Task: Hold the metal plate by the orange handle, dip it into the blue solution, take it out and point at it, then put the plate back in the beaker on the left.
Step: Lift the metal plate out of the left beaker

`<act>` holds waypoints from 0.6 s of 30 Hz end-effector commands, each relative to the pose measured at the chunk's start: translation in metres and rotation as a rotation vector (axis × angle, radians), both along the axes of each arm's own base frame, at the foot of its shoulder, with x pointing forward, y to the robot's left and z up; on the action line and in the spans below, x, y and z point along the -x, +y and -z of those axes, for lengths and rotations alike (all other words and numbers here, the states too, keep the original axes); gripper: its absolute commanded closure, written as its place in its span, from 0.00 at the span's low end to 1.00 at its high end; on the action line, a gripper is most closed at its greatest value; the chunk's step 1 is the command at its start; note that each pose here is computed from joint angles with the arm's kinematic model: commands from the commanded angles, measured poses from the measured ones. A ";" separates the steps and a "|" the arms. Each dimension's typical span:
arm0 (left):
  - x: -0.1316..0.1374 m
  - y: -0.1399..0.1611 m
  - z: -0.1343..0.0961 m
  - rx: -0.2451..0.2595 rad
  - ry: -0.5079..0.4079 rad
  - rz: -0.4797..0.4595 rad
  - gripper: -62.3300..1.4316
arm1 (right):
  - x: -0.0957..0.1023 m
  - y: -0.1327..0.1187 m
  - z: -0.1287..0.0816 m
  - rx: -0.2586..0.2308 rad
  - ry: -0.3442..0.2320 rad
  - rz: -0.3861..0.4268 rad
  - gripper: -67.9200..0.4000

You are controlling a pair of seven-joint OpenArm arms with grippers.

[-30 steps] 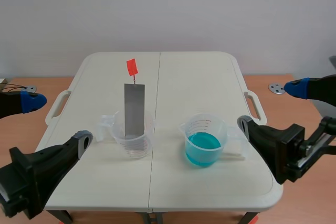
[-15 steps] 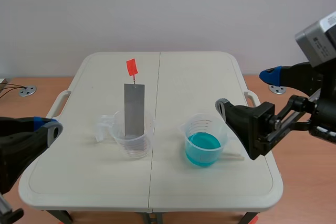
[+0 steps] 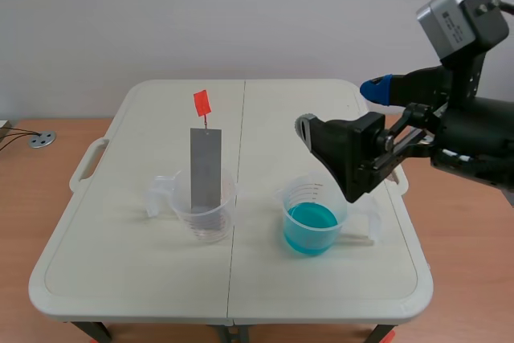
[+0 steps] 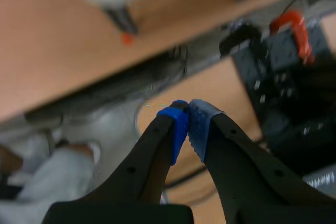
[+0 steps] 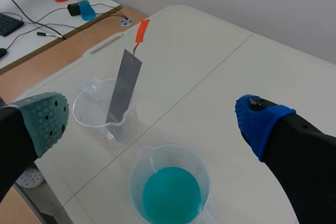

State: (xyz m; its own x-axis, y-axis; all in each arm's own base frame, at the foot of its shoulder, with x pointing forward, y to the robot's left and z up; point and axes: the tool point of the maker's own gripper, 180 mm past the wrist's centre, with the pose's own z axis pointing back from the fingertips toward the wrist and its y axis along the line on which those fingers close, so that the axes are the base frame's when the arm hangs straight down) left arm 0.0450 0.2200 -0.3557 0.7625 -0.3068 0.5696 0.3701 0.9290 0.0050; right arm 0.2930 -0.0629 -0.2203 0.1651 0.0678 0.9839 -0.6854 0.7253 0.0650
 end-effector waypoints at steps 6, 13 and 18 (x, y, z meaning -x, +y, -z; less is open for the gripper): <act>0.042 0.025 0.042 -0.014 0.118 -0.121 0.93 | -0.018 0.015 -0.003 -0.064 0.009 0.001 0.02; 0.083 0.030 0.079 -0.034 0.237 -0.160 0.93 | -0.030 0.035 -0.001 -0.090 0.026 -0.034 0.02; 0.104 0.023 0.097 -0.029 0.298 -0.163 0.93 | -0.042 0.048 -0.003 -0.108 0.028 -0.053 0.02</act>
